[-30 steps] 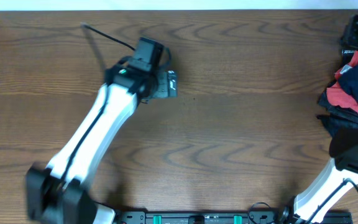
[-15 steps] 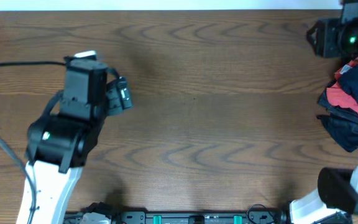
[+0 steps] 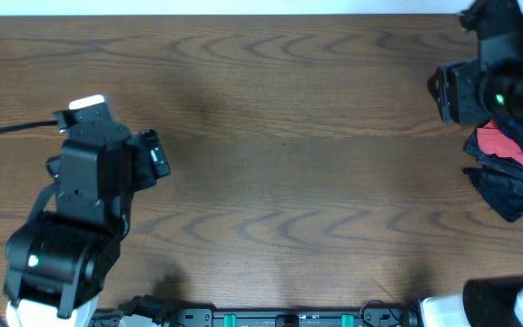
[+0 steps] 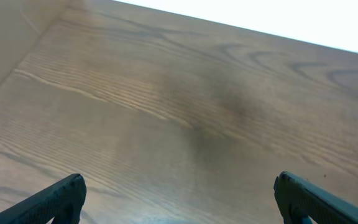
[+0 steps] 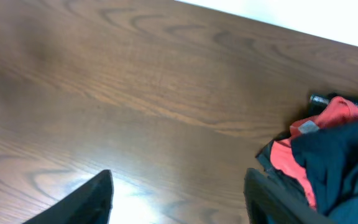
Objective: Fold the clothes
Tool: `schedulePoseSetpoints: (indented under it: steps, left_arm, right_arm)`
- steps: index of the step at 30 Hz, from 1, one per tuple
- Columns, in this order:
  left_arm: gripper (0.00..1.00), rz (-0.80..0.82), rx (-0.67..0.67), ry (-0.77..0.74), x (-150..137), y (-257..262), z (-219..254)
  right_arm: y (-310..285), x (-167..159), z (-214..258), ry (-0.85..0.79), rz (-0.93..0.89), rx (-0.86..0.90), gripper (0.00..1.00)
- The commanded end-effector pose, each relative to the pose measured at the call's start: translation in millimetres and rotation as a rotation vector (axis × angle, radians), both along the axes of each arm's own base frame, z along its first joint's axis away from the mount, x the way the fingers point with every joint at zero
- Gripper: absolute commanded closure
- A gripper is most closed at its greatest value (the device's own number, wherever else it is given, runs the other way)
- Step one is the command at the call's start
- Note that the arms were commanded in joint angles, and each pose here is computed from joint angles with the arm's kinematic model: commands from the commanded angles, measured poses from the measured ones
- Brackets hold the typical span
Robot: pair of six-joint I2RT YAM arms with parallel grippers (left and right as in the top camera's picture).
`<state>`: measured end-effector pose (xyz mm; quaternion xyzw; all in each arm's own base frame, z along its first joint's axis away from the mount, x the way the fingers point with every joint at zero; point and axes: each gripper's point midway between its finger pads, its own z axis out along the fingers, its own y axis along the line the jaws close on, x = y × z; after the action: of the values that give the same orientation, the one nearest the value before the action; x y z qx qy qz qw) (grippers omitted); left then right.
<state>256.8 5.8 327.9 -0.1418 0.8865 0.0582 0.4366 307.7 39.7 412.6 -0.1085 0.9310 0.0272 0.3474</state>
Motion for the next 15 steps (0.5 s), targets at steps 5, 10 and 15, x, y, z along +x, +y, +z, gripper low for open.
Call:
schedulePoseSetpoints:
  steps: [5,10,15]
  left_arm:
    - [0.02,0.042,0.014,-0.091,-18.1,14.3,24.1]
    - [0.02,0.042,0.004,-0.131,-30.5,17.4,32.4]
    - [0.02,0.043,-0.004,-0.154,-49.3,22.2,36.8]
  right_arm:
    - [-6.4,-44.2,37.7,-0.136,-0.038,0.022,0.08]
    - [-4.1,-69.1,54.2,-0.198,-0.045,0.077,0.01]
    - [12.4,-91.0,66.2,-0.237,0.039,0.155,0.01]
